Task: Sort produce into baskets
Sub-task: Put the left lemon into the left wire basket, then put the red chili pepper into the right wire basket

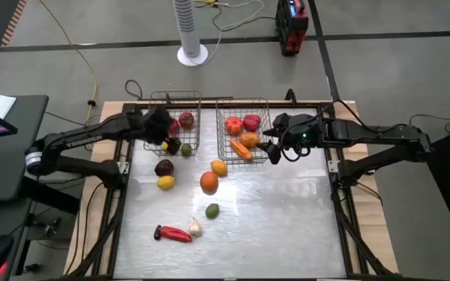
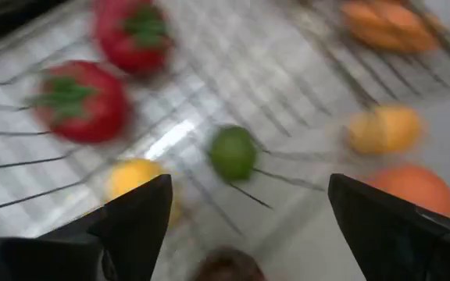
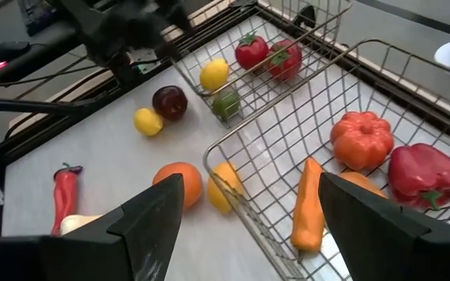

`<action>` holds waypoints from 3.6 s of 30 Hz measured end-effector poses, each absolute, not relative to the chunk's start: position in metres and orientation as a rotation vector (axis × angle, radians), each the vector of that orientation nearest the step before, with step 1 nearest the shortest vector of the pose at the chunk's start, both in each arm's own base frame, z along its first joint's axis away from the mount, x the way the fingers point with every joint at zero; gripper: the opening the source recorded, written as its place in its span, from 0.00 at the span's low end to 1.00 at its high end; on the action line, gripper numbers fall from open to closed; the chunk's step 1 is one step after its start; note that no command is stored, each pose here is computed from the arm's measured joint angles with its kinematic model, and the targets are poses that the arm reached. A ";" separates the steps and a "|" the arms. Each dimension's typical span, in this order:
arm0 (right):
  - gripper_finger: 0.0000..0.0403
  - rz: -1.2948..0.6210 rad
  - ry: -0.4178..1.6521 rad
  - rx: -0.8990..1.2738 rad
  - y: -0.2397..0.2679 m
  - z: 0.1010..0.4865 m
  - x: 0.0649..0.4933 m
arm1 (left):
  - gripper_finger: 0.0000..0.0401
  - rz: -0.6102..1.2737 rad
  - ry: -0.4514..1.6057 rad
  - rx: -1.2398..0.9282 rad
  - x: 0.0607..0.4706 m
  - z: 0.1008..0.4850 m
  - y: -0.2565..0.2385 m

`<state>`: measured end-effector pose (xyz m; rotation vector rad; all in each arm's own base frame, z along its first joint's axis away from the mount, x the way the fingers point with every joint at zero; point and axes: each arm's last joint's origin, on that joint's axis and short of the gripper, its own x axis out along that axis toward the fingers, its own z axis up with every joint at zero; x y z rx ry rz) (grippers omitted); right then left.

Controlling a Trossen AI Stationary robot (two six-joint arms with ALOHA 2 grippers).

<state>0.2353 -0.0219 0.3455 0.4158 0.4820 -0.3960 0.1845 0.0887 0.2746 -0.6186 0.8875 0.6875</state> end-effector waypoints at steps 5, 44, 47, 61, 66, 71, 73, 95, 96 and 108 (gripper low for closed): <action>0.80 -0.416 0.478 0.420 -0.027 0.346 0.235 | 0.75 0.488 0.891 -0.455 0.191 0.284 0.041; 0.80 -0.412 0.458 0.423 -0.027 0.347 0.236 | 0.65 0.267 1.364 -0.236 0.180 0.160 -0.025; 0.80 -0.412 0.458 0.423 -0.027 0.347 0.236 | 0.61 0.269 1.398 -0.247 0.187 0.151 -0.026; 0.80 -0.413 0.461 0.432 -0.026 0.347 0.236 | 0.47 0.258 1.303 -0.279 0.211 0.180 -0.029; 0.80 -0.413 0.461 0.432 -0.026 0.347 0.236 | 0.48 0.269 1.064 -0.292 0.219 0.230 -0.021; 0.80 -0.410 0.460 0.424 -0.026 0.347 0.236 | 0.48 0.581 0.863 -0.342 0.210 0.264 0.013; 0.80 -0.407 0.447 0.423 -0.026 0.348 0.237 | 0.48 0.692 0.826 -0.391 0.206 0.269 0.029; 0.80 -0.369 0.423 0.445 -0.018 0.350 0.239 | 0.83 0.387 0.945 -0.450 0.199 0.269 0.060; 0.80 -0.371 0.423 0.445 -0.018 0.350 0.239 | 0.82 0.318 0.954 -0.435 0.202 0.270 0.052; 0.80 -0.394 0.439 0.441 -0.022 0.349 0.237 | 0.79 -0.161 1.019 -0.215 0.193 0.270 -0.084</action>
